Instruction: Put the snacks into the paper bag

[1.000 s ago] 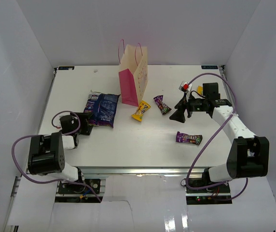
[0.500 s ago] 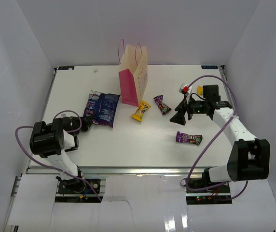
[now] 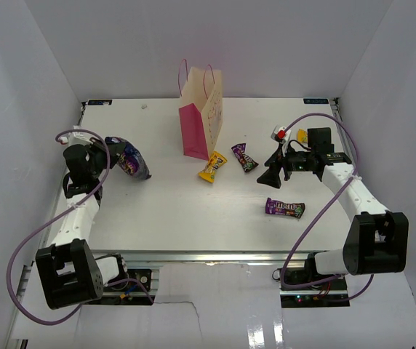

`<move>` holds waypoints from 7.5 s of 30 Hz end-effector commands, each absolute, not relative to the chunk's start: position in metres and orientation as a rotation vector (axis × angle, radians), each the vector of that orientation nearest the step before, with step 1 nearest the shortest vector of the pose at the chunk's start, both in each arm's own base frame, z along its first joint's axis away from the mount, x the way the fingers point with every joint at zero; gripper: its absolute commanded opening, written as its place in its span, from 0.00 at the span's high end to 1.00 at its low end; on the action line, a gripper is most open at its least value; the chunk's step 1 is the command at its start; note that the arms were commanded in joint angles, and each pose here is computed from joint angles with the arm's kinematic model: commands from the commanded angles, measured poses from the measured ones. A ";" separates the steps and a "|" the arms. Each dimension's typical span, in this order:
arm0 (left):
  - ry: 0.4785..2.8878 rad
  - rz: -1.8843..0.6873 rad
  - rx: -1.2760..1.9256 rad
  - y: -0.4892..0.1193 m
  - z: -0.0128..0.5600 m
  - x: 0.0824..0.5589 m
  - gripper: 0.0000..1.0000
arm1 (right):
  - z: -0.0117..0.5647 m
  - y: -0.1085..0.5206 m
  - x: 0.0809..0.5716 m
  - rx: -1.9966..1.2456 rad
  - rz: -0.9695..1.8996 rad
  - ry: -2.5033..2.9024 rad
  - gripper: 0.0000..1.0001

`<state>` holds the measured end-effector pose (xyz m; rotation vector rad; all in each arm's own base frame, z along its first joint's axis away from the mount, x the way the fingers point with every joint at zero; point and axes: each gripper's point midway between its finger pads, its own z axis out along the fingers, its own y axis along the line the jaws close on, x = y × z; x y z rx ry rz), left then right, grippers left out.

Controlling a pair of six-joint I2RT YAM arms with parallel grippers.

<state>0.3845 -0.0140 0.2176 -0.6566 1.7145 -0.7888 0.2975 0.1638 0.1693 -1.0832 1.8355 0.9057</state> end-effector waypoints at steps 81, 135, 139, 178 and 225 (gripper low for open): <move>1.240 -0.897 0.473 -0.238 0.526 0.488 1.00 | 0.166 0.152 0.306 -1.034 0.906 1.865 0.14; 1.895 -0.875 -0.002 -0.161 0.239 0.303 0.15 | 0.078 0.171 0.482 -0.863 0.487 2.292 0.07; 1.868 -0.893 -0.119 -0.152 0.226 0.290 0.15 | 0.063 0.193 0.474 -0.909 0.585 2.304 0.17; 1.974 -1.065 -0.185 -0.173 0.184 0.287 0.14 | 0.028 0.200 0.394 -0.853 0.428 2.453 0.83; 2.054 -0.951 0.207 -0.225 0.166 0.289 0.12 | 0.431 0.373 0.495 -0.449 0.292 1.278 0.30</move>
